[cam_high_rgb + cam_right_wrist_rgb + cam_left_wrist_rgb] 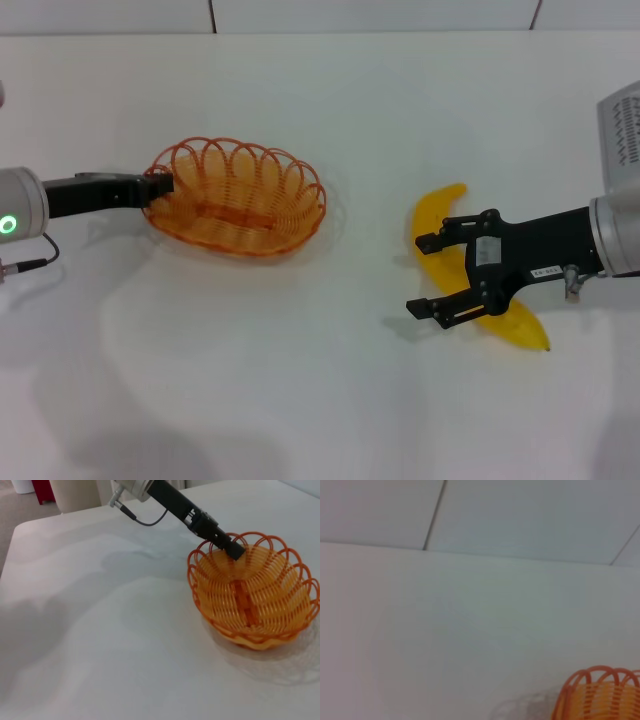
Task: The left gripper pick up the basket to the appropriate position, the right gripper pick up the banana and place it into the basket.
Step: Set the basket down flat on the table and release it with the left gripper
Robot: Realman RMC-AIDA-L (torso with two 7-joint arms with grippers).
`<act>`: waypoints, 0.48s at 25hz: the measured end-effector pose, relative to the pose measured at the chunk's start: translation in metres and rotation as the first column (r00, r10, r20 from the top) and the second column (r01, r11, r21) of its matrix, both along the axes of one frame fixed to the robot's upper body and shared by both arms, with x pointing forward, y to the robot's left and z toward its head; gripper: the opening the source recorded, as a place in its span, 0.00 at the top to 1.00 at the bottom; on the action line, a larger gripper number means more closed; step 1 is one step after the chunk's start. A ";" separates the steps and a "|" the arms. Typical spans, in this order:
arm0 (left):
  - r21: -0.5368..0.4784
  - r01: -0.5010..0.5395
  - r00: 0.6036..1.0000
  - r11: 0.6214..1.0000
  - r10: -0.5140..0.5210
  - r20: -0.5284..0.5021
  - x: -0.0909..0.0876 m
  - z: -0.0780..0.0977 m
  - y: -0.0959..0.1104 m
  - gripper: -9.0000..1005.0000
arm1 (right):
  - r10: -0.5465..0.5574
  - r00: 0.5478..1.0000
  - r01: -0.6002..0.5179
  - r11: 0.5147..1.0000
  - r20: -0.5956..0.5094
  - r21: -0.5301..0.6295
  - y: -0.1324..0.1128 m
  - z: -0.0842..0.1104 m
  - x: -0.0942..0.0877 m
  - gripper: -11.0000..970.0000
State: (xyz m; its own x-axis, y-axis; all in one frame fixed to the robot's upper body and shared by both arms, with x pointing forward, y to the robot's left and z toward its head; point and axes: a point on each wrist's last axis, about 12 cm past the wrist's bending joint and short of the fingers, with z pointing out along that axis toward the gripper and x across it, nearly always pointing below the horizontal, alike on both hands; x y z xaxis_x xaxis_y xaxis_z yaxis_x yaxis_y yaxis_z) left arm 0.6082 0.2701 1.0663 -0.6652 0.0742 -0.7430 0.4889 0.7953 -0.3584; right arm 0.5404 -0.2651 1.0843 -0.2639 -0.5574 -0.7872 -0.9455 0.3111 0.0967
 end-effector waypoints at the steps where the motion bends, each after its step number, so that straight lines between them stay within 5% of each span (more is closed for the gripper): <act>1: 0.000 0.005 1.000 1.000 -0.005 0.003 -0.001 -0.001 0.000 0.92 | 0.000 1.000 0.000 1.000 0.000 0.000 0.000 0.000 0.000 0.08; 9: -0.028 -0.010 1.000 1.000 0.010 0.020 -0.003 -0.003 0.002 0.87 | 0.000 1.000 0.000 1.000 -0.003 0.001 0.000 -0.001 0.000 0.08; 12: -0.038 -0.016 0.999 0.999 0.018 0.038 -0.005 -0.003 0.005 0.76 | -0.001 1.000 0.001 1.000 -0.009 0.002 0.000 -0.002 -0.001 0.08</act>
